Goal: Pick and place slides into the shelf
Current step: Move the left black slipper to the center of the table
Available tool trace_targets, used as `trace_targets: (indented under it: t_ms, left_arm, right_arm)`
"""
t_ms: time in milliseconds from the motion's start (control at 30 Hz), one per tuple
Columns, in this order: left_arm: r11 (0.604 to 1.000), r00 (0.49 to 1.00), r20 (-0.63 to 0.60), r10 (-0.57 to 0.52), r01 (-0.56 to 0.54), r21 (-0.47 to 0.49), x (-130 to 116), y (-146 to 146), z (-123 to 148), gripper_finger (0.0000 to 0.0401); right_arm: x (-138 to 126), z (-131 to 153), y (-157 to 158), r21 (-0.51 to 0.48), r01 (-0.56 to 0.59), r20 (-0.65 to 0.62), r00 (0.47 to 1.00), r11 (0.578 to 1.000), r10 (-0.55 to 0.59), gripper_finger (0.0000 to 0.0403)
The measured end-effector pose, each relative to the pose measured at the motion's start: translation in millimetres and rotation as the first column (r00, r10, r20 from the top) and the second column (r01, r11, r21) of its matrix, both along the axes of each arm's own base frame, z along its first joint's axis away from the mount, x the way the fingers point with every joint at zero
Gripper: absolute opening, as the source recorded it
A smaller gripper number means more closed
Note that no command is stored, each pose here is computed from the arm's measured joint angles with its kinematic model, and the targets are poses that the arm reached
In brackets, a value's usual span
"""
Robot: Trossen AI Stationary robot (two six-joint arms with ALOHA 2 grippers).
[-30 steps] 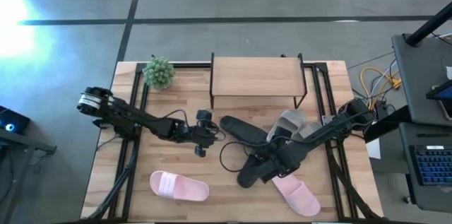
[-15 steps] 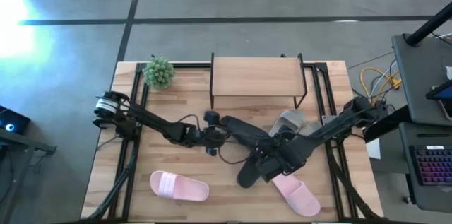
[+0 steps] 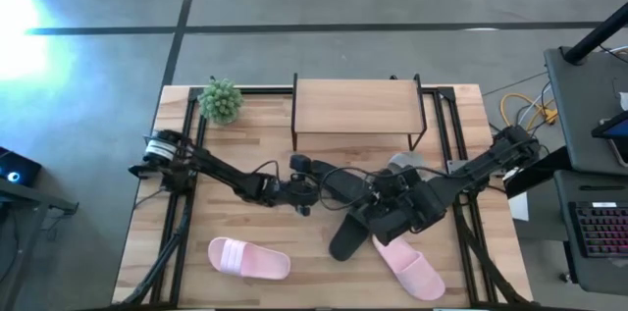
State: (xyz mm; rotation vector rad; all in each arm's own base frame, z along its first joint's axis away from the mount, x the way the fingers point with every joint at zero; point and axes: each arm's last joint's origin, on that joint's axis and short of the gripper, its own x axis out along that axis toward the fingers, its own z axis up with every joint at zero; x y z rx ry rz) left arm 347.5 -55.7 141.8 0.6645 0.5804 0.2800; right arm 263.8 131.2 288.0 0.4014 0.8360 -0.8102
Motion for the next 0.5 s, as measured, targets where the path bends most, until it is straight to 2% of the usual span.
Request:
trace_targets:
  t_ms: [167,400,500]
  left_arm:
    - [1.0,1.0,-0.016,-0.002,0.002,0.01,4.3,1.3,-4.8,0.0188]
    - [1.0,0.998,-0.069,0.006,-0.004,0.029,4.4,2.2,-3.3,0.0062]
    - [1.0,0.994,-0.108,0.001,0.001,0.019,1.7,1.8,3.9,0.0053]
  right_arm:
    - [-0.4,-1.2,-0.2,0.0,0.002,-0.003,1.0,1.0,-0.002,0.0183]
    - [-1.7,-3.8,-0.9,-0.008,0.002,-0.019,1.0,1.0,-0.002,0.0183]
    - [-3.5,-4.2,-2.0,-0.02,0.002,-0.04,0.999,1.0,-0.003,0.0183]
